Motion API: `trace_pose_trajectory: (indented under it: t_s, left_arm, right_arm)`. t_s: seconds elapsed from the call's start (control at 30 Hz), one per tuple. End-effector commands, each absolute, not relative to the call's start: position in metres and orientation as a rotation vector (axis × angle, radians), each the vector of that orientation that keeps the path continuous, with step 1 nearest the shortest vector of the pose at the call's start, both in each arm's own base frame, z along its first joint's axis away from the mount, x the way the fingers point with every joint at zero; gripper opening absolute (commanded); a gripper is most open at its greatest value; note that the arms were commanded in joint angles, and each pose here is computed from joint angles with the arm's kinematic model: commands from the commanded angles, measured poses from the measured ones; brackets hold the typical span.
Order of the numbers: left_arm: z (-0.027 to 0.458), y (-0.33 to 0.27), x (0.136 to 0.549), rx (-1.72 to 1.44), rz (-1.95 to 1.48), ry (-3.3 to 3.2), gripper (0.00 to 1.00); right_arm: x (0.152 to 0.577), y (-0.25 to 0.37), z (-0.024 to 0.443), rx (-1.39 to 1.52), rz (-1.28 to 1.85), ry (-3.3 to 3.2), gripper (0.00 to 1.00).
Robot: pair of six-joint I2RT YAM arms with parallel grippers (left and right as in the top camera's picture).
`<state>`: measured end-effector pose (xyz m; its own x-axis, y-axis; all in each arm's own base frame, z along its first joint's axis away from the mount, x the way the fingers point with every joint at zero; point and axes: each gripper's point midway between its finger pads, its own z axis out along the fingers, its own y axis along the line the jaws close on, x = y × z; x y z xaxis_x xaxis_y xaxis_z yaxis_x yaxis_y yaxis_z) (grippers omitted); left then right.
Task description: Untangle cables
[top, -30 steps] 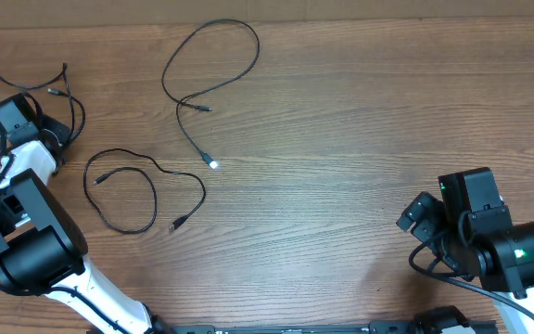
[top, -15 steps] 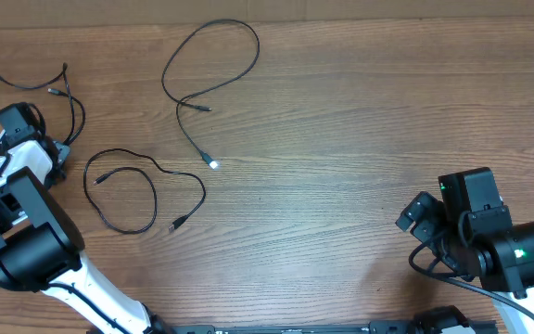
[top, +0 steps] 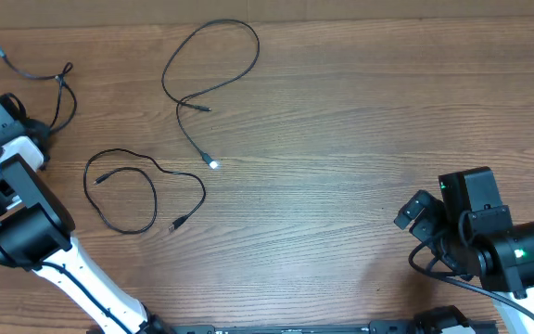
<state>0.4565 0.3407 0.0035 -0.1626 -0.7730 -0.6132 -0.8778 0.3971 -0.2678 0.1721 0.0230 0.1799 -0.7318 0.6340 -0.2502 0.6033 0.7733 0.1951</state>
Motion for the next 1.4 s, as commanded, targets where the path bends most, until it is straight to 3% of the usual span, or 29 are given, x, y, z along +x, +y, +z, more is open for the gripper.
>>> trace_pose_trajectory:
  t_s: [0.0,0.17,0.23,0.3,0.33,0.4,0.5,0.7,0.93,1.2,1.37]
  left_arm:
    - [0.005,0.280,0.494,-1.250,-0.238,2.171,0.04]
    - [0.090,0.251,0.510,-1.071,-0.402,2.199,0.05]
    - [0.142,0.228,0.509,-0.961,-0.463,2.189,0.17]
    - [0.172,0.210,0.503,-0.894,-0.483,2.193,0.21]
    - [0.187,0.197,0.499,-0.850,-0.496,2.205,0.21]
    - [0.208,0.166,0.493,-0.745,-0.540,2.238,0.06]
    - [0.221,0.112,0.483,-0.643,-0.626,2.317,0.04]
    - [0.187,-0.006,0.441,-0.452,-0.749,2.664,0.04]
    - [0.148,-0.086,0.406,-0.250,-0.728,2.879,0.04]
    - [0.082,-0.079,0.346,-0.340,-0.216,3.144,0.04]
    - [0.055,-0.018,0.320,-0.379,0.265,3.175,0.05]
  right_arm:
    - [0.173,0.024,0.182,0.946,0.163,2.654,1.00]
    - [0.176,0.025,0.183,0.937,0.169,2.646,1.00]
    - [0.179,0.026,0.184,0.933,0.178,2.635,1.00]
    - [0.180,0.026,0.185,0.932,0.182,2.630,1.00]
    - [0.181,0.026,0.185,0.932,0.184,2.627,1.00]
    - [0.183,0.026,0.186,0.934,0.191,2.619,1.00]
    - [0.184,0.027,0.186,0.934,0.195,2.614,1.00]
    - [0.186,0.024,0.187,0.933,0.176,2.599,1.00]
    - [0.192,0.019,0.190,0.922,0.149,2.564,1.00]
    - [0.197,0.020,0.192,0.917,0.163,2.546,1.00]
    - [0.198,0.020,0.193,0.916,0.167,2.542,1.00]
